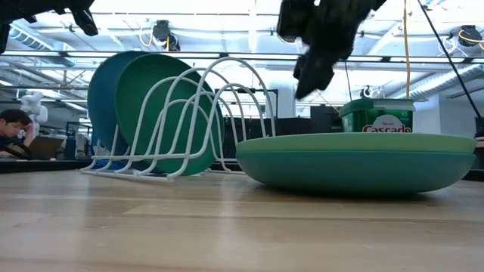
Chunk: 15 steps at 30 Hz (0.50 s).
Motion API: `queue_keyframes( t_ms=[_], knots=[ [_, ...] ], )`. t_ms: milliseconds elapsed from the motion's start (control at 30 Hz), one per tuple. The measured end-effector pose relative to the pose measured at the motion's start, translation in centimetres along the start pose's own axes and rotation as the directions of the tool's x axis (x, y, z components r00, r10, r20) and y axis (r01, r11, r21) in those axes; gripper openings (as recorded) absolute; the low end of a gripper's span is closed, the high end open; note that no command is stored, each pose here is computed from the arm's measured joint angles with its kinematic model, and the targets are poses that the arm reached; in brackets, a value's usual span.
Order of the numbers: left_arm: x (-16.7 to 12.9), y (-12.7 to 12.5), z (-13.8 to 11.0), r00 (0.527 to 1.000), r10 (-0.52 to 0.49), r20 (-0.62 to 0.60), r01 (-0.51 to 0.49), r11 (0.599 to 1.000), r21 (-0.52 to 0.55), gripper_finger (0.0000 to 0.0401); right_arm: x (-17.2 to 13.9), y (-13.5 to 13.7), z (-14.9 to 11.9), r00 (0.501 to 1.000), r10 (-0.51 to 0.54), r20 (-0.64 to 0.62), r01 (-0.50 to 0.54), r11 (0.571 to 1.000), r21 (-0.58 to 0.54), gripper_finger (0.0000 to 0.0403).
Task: Sort dishes
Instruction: Put the light green plate on the dish rack
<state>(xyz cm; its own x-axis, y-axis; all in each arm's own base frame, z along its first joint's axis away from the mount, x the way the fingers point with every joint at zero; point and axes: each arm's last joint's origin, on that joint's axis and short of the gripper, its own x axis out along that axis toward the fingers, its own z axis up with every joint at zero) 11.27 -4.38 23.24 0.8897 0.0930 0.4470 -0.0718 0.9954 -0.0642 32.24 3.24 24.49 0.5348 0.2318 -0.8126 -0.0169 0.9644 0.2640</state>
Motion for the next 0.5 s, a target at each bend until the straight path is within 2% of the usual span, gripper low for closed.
queue_keyframes(
  t_ms=[100,333,500],
  knots=[
    [0.0,0.0,0.0,1.0,0.0,0.0,0.0,1.0,0.0,0.0031,0.7,2.7,-0.3,0.998,0.064,0.01,-0.064,0.998,-0.005,0.0144],
    [0.0,0.0,-0.1,1.0,0.001,-0.007,-0.001,1.0,0.003,0.0031,2.3,6.7,-1.8,0.998,0.058,-0.031,-0.057,0.997,0.057,0.0144],
    [0.0,0.0,-0.1,1.0,0.001,-0.007,-0.001,1.0,-0.001,0.0031,4.7,8.6,-3.3,0.991,0.065,-0.12,-0.056,0.995,0.08,0.0144]
  ],
)
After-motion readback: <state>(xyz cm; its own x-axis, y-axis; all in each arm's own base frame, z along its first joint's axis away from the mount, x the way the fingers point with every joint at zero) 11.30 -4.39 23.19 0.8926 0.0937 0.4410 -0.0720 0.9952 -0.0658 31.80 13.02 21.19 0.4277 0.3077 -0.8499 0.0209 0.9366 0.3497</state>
